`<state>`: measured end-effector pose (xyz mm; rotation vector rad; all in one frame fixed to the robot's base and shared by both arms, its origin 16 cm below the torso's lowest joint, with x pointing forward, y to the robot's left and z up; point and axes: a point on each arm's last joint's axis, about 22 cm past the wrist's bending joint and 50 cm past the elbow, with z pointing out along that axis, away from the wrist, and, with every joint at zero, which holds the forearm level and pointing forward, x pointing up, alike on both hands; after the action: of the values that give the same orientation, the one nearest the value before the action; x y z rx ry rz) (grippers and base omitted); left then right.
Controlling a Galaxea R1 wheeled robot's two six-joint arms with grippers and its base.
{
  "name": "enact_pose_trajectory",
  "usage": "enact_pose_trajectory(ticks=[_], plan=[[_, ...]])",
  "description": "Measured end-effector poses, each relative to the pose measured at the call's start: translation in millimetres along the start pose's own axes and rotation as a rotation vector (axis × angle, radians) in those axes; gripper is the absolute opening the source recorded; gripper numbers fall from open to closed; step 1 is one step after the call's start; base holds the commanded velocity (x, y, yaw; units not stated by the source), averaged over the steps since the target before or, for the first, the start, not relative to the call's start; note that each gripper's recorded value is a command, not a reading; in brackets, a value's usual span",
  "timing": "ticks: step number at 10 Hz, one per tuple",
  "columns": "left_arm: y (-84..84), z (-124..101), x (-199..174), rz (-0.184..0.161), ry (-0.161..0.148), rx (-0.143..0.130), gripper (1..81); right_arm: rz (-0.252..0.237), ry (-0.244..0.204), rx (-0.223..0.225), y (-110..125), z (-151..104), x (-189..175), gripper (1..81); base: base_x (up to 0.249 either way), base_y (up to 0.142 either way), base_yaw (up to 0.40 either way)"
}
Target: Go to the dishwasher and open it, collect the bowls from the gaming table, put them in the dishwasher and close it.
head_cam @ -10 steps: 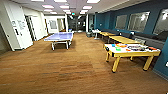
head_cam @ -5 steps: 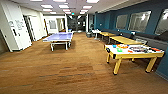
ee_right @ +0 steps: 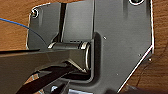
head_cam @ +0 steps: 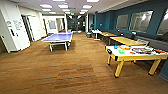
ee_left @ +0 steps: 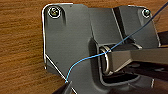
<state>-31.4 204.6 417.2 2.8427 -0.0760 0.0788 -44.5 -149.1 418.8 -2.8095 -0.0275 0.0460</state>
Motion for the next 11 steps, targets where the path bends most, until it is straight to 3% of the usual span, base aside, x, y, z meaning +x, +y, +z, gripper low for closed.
enact_pose_trajectory(ticks=[11], plan=[[11.0, 3, -1, -0.001, -0.001, -0.013, 81.1, 0.001, -0.001, 0.0, 0, 0, -1, 81.1, 0.24, 0.0, 0.0]])
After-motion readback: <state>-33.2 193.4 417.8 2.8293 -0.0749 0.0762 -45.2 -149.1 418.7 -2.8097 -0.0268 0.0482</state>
